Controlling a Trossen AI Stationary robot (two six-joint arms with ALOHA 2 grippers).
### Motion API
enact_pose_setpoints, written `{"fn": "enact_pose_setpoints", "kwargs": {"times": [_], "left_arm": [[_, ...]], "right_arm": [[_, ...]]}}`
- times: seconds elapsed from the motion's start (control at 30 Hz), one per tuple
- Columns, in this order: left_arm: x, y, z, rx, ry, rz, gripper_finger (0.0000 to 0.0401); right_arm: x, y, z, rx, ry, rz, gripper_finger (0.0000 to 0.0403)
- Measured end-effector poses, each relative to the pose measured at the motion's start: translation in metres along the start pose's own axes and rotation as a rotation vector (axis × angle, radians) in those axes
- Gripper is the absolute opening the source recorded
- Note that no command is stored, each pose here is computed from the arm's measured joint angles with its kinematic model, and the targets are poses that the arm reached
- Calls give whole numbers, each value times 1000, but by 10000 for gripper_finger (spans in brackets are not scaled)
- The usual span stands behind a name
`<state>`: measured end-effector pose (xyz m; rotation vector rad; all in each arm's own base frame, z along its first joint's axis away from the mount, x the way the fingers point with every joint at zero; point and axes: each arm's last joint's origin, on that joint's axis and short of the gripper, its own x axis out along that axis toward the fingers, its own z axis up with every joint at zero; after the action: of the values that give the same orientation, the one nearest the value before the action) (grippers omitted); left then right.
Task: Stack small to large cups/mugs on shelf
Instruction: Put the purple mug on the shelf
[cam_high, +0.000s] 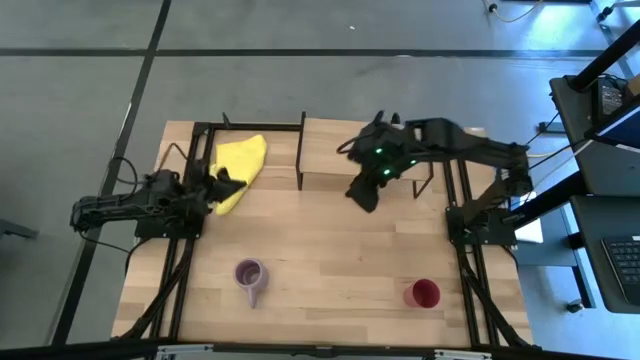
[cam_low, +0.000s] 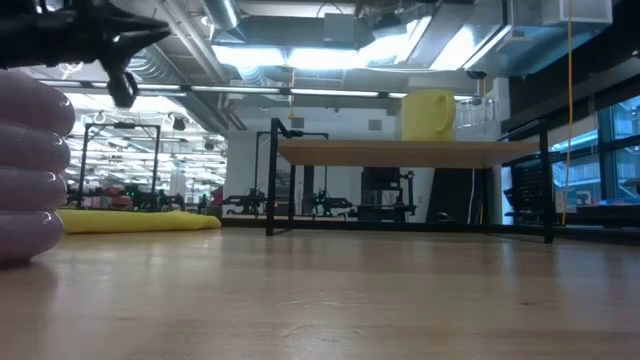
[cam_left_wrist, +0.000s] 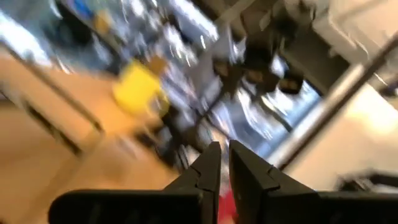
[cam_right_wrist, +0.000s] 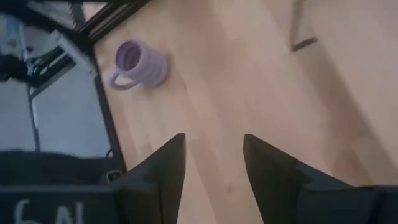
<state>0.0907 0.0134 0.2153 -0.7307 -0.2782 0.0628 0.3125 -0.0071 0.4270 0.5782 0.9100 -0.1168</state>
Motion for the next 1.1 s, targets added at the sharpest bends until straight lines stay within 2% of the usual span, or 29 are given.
{"fn": "enact_pose_setpoints", "kwargs": {"times": [0.1, 0.2, 0.33, 0.43, 0.57, 0.67, 0.8, 0.93, 1.03, 1.1], "left_arm": [[1, 3, -9, -64, 157, -21, 26], [0, -7, -2, -69, 304, -24, 21], [0, -30, 20, 48, 512, 62, 14], [4, -53, 44, 154, 615, 76, 13], [17, -72, 57, 202, 846, 111, 13], [28, -75, 47, 172, 1073, 182, 13], [48, -82, 23, 143, 1256, 180, 13], [58, -95, -4, 137, 1345, 175, 13], [62, -107, -22, 174, 1343, 167, 13], [64, -109, -32, 195, 1338, 212, 17]], "right_arm": [[15, 2, 2, -1, 50, 33, 163], [23, 1, 3, 8, 84, 36, 163], [25, 1, 4, 35, 88, 31, 163], [25, 0, 4, 37, 82, 21, 163], [25, -1, 2, 47, 89, -1, 163], [25, -2, 0, 47, 116, -16, 163], [25, -4, -6, 44, 167, -43, 163], [24, -2, -16, 3, 250, -75, 163], [24, 4, -24, -35, 283, -93, 163], [25, 12, -29, -81, 273, -104, 163]]}}
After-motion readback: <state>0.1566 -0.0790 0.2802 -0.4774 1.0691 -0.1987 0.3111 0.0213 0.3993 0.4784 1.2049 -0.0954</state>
